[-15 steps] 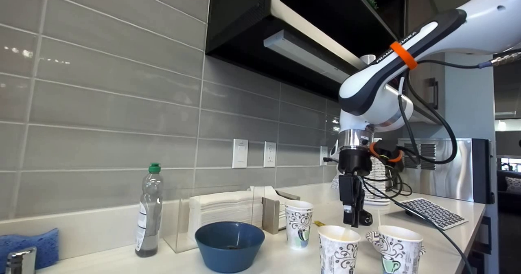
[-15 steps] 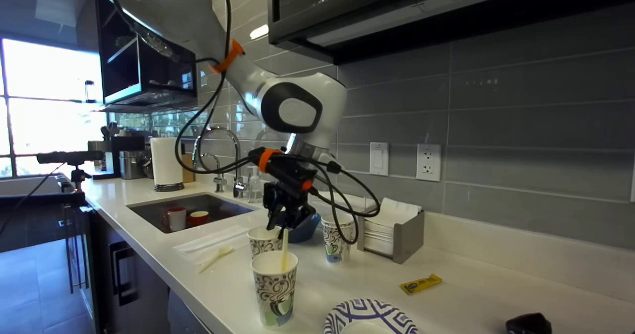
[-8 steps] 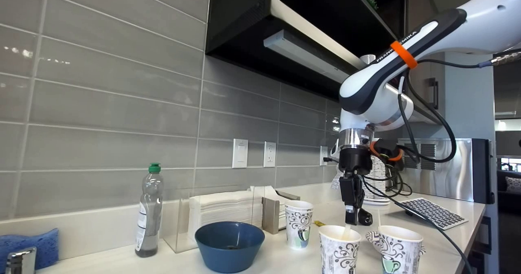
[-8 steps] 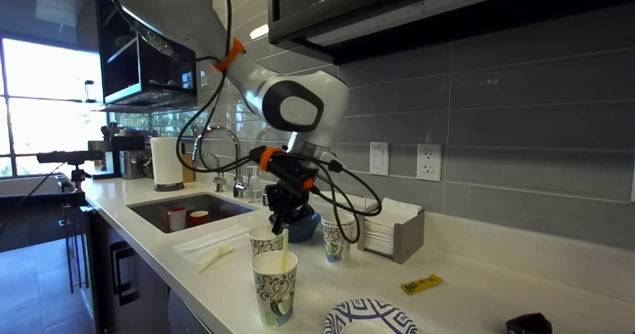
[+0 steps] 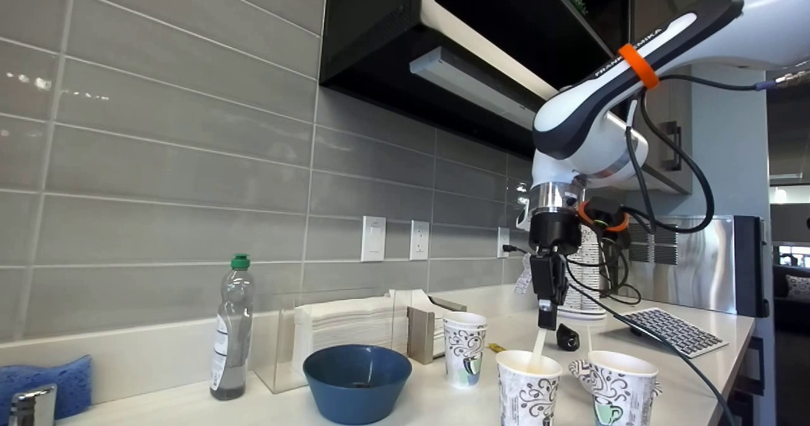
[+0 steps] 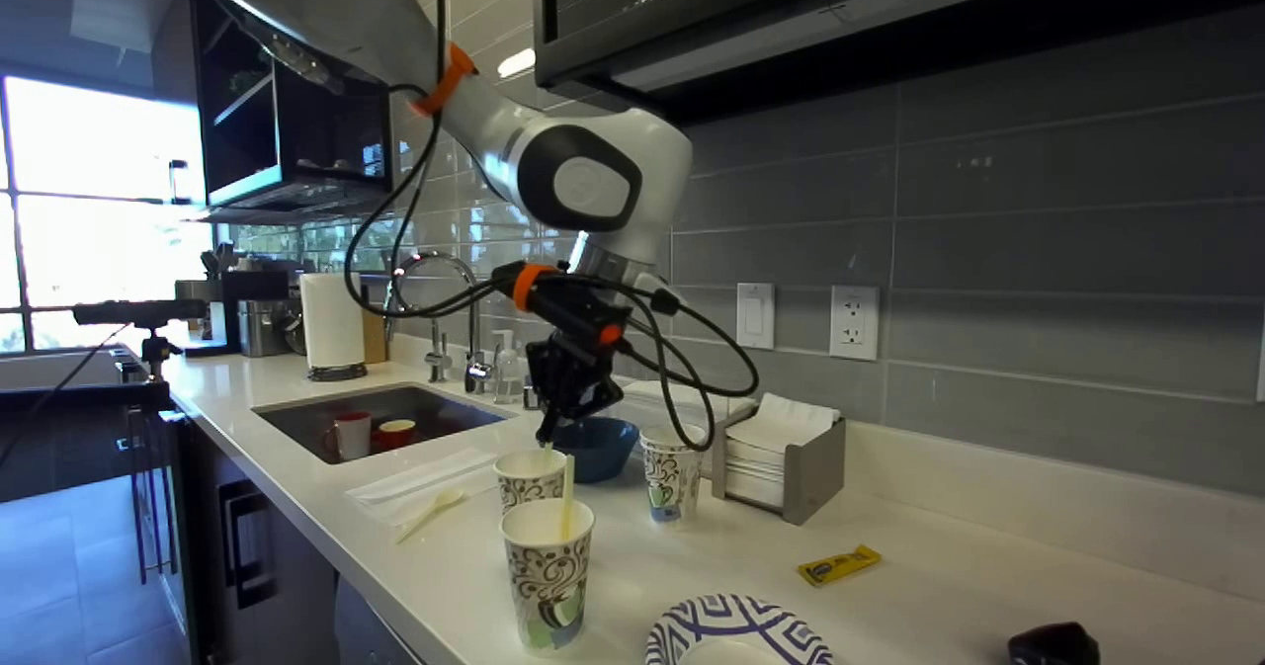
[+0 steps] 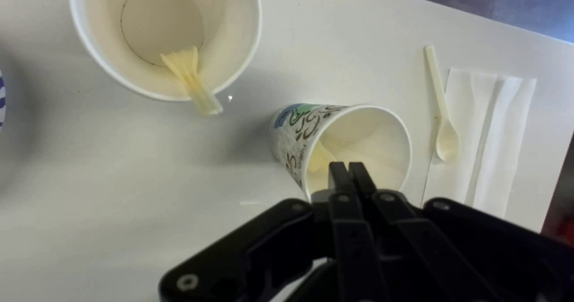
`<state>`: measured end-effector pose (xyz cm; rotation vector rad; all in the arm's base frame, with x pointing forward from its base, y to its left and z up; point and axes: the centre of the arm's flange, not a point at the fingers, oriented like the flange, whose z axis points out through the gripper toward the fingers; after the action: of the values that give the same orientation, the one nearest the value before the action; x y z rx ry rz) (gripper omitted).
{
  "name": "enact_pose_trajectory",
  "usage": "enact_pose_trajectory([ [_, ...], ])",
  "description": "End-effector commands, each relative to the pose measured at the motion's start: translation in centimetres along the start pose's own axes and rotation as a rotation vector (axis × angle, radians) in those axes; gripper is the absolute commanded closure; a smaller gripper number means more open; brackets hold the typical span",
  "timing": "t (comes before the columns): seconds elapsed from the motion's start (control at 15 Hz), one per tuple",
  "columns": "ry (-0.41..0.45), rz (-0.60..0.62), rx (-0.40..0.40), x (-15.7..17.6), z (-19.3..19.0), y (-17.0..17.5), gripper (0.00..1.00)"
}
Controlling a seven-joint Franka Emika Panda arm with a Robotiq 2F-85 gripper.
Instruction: Move the spoon to the cup to the left
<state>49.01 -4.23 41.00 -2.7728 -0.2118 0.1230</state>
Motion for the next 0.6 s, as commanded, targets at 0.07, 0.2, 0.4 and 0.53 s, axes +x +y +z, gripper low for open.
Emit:
enact_pose_trajectory([
  [0.07, 0.002, 0.046, -0.059, -2.8, -5.2, -4.1, 0.99],
  [0.2, 0.000, 0.085, -0.123, -4.1, -7.4, -5.6, 0.99],
  [0.4, 0.013, 0.131, -0.222, -6.4, -10.8, -7.9, 0.99],
  [0.53, 0.044, 0.172, -0.267, -8.0, -12.8, -8.8, 0.99],
])
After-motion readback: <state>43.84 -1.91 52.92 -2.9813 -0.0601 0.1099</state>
